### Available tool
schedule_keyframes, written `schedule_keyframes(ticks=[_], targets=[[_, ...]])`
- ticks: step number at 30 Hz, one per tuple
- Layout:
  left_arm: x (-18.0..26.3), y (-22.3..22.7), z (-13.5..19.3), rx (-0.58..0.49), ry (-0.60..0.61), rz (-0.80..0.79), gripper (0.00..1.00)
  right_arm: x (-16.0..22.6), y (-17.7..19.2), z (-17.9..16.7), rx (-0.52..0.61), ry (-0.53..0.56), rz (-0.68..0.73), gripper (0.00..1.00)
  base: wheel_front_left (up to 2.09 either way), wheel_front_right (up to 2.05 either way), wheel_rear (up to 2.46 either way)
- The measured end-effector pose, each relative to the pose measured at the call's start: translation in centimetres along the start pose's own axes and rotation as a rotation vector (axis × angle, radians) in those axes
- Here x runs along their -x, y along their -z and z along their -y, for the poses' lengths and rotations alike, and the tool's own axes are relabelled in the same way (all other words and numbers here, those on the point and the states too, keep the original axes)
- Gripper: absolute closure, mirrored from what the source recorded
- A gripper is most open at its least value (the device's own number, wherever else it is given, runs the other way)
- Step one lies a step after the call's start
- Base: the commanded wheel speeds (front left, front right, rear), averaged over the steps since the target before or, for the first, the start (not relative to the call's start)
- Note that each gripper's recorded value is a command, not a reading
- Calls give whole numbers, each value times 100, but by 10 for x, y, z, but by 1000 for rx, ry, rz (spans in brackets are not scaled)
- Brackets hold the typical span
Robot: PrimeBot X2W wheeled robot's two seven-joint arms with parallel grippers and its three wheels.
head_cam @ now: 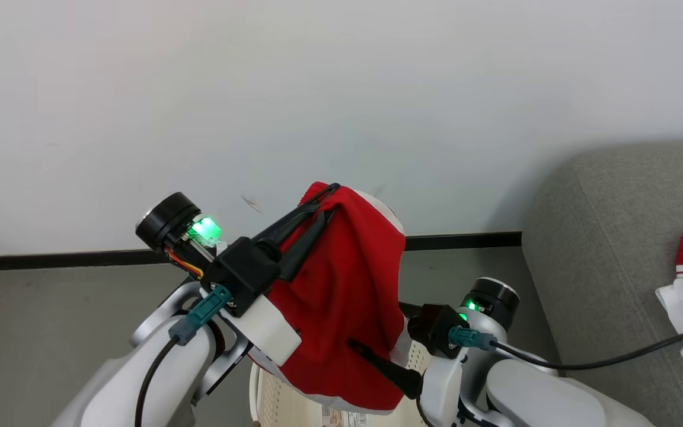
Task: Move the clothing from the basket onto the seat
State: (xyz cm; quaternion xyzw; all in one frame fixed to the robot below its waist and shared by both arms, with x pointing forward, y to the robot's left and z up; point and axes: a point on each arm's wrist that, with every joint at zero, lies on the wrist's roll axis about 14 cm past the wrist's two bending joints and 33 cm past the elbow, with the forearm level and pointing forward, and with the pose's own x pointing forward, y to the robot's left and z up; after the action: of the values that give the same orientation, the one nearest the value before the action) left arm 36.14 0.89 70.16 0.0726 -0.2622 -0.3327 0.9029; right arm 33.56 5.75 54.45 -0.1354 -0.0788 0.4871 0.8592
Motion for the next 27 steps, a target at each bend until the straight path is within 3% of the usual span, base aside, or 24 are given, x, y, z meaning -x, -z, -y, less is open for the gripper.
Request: schedule_keyframes(ticks=[5,6,9,10,18,27], targets=[[4,-5,4,-3,7,-7,100,-11,-3,-20,-46,-50,4,0,0,0,0],[4,-6,4,-3,6,-8,100,-14,-5,-23,-56,-57,8,40,0,0,0],[5,-9,6,5,3,-3,100,-19,-7,-24,-71,-60,9,80,0,0,0],[5,-10,6,10,-1,-7,100,-20,-6,-21,-76,-55,8,100,0,0,0],[13,5,-6,39,-50,-60,100,-20,0,-10,-112,-24,0,100,0,0,0],[33,46,-19,139,-142,-171,100,5,13,42,-143,127,-23,100,0,0,0]])
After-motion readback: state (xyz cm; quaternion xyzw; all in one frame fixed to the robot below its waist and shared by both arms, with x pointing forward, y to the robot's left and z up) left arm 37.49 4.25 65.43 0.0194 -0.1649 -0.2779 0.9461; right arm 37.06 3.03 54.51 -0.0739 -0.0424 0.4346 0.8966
